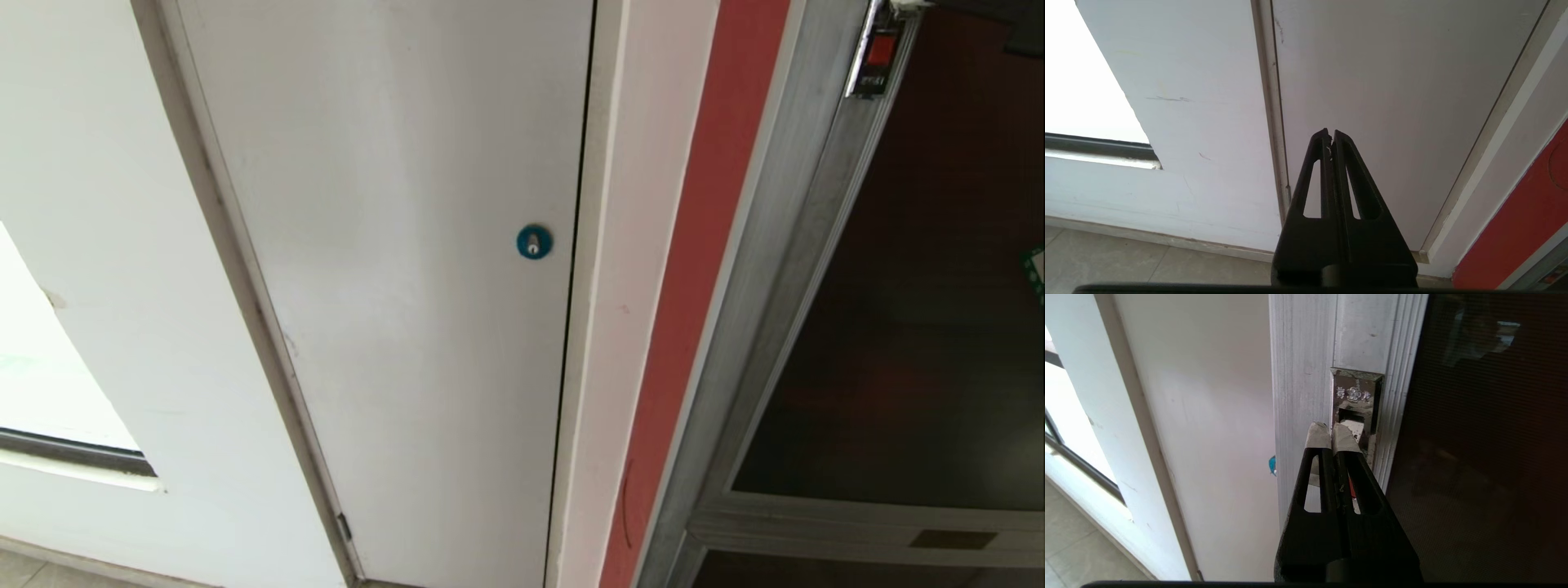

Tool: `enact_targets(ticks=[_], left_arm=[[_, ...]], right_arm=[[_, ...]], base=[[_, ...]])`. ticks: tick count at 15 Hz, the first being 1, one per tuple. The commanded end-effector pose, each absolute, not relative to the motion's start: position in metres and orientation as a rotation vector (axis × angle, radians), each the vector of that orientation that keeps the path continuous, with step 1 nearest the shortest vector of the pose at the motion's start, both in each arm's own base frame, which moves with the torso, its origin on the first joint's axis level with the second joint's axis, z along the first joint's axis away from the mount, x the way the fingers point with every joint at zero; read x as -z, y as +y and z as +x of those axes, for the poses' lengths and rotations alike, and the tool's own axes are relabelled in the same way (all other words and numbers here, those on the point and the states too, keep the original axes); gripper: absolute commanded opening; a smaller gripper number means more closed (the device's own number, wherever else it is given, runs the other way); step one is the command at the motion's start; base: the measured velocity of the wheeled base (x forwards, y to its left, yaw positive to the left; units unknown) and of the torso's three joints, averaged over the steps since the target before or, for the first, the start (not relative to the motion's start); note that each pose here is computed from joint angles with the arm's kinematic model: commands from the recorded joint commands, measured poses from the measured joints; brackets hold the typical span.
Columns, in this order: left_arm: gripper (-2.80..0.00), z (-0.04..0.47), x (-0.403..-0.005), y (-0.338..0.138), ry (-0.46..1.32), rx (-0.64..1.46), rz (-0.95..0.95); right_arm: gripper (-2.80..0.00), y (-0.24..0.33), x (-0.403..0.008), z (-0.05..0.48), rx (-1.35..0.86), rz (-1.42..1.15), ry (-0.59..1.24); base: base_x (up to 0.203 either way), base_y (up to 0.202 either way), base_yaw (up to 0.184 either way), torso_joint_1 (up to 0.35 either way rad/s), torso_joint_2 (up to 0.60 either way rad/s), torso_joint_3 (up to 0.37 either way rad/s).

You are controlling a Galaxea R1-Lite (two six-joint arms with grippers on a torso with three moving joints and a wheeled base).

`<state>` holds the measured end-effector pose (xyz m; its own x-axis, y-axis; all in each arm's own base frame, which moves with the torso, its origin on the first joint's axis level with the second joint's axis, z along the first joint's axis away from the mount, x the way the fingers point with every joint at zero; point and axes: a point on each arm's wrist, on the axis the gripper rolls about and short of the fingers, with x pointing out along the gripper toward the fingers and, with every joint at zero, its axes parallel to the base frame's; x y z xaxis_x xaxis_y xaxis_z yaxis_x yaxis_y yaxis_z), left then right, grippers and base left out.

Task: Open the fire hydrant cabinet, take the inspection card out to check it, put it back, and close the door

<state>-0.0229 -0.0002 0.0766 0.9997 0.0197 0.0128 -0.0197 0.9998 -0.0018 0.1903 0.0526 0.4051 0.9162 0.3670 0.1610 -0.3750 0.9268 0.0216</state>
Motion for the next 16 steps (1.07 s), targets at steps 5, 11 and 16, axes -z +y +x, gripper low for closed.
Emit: enact_targets(ticks=[5, 11, 16], left_arm=[[-2.8, -0.022, -0.075, 0.0, -0.006, -0.02, -0.002], [-2.8, -0.022, -0.075, 0.0, -0.006, -0.021, -0.002], [-2.8, -0.022, -0.075, 0.0, -0.008, -0.021, -0.001]], right_arm=[[-2.8, 0.052, -0.392, 0.197, -0.37, 0.058, -0.101], [-2.8, 0.051, -0.391, 0.199, -0.361, 0.058, -0.098], [-2.8, 0.047, -0.389, 0.209, -0.336, 0.056, -0.102]], base=[[0.0, 0.0, 0.0, 0.0, 0.0, 0.0], [0.0, 0.0, 0.0, 0.0, 0.0, 0.0], [0.0, 0.0, 0.0, 0.0, 0.0, 0.0]])
